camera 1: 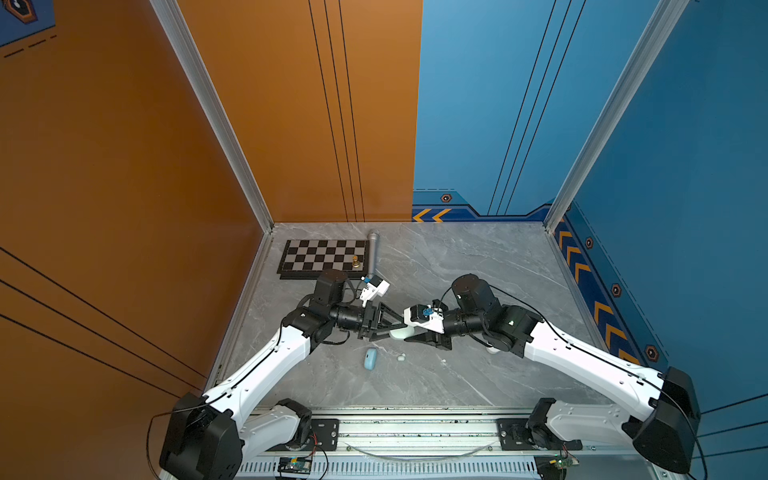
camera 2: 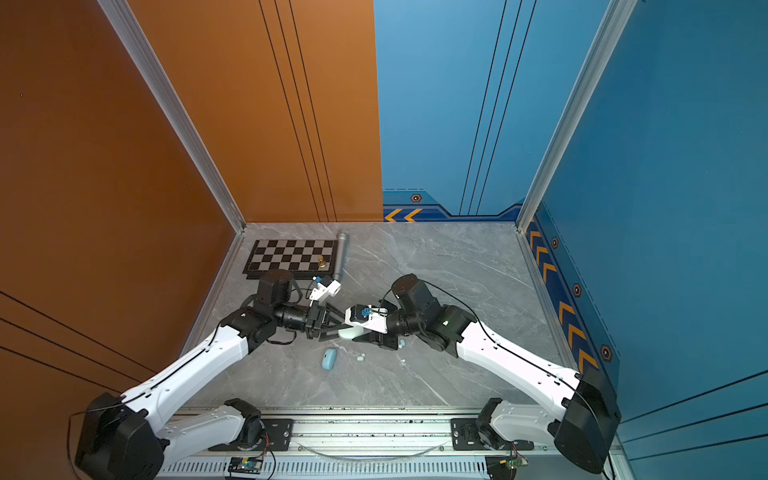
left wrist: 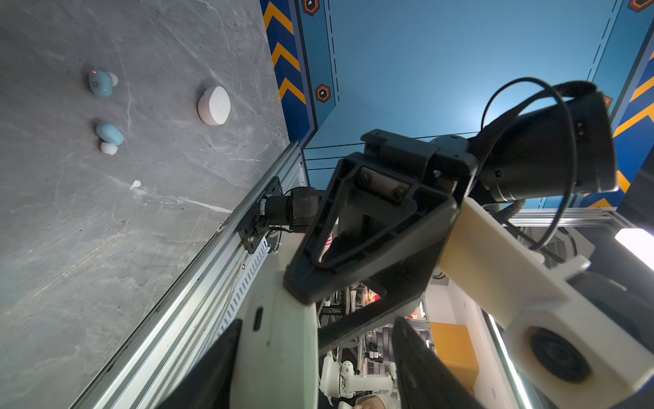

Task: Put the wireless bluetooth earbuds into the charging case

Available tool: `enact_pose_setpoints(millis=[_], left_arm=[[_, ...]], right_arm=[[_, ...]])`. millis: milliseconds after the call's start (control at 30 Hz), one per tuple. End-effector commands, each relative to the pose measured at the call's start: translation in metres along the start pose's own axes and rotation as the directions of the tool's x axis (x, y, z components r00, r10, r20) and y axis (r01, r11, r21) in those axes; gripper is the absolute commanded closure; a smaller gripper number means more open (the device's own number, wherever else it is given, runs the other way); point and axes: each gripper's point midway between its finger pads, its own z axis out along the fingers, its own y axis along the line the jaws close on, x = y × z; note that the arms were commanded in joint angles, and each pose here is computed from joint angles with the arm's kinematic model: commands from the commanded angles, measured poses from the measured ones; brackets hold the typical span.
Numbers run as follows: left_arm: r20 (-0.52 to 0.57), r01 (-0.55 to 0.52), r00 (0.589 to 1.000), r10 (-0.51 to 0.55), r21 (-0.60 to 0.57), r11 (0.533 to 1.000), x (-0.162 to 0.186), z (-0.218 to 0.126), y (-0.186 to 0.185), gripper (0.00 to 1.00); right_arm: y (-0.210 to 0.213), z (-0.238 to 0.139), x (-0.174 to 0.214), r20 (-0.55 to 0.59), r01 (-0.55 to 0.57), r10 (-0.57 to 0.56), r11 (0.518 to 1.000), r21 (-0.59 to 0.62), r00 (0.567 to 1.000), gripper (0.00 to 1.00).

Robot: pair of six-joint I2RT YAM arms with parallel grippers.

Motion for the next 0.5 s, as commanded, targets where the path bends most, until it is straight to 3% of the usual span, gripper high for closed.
enact_pose_setpoints(millis=[0, 100, 167, 267, 333, 367, 400, 467], left_arm=[[0.093, -0.205, 0.974, 0.208, -0.041, 0.978, -0.007, -0.014, -0.019, 0.27], [0.183, -0.349, 0.911, 0.368, -0.131, 0.928, -0.011, -0.029, -0.022, 0.26], [0.231, -0.457, 0.834, 0.501, -0.218, 0.862, -0.011, -0.039, -0.023, 0.26], [0.244, -0.623, 0.638, 0.73, -0.393, 0.676, -0.011, -0.055, -0.026, 0.21], [0.192, -0.706, 0.465, 0.864, -0.508, 0.493, -0.009, -0.063, -0.029, 0.18], [0.166, -0.719, 0.404, 0.899, -0.551, 0.425, -0.009, -0.067, -0.03, 0.16], [0.137, -0.728, 0.355, 0.925, -0.58, 0.365, -0.008, -0.068, -0.03, 0.15], [0.085, -0.752, 0.305, 0.949, -0.59, 0.294, -0.007, -0.065, -0.03, 0.15]], right_arm=[[-0.004, -0.011, -0.014, 0.018, -0.024, 0.023, 1.0, 0.01, 1.0, 0.78], [-0.005, -0.021, -0.017, 0.034, -0.081, 0.081, 0.997, -0.004, 0.996, 0.78], [-0.005, -0.027, -0.019, 0.045, -0.131, 0.132, 0.991, -0.017, 0.99, 0.78], [-0.004, -0.036, -0.018, 0.032, -0.198, 0.2, 0.979, -0.047, 0.979, 0.79], [-0.002, -0.042, -0.017, 0.008, -0.241, 0.242, 0.968, -0.066, 0.97, 0.79], [-0.001, -0.044, -0.016, 0.0, -0.258, 0.258, 0.963, -0.075, 0.966, 0.8], [0.001, -0.048, -0.016, -0.009, -0.275, 0.276, 0.958, -0.085, 0.961, 0.8], [0.007, -0.053, -0.02, -0.014, -0.292, 0.292, 0.95, -0.11, 0.956, 0.8]])
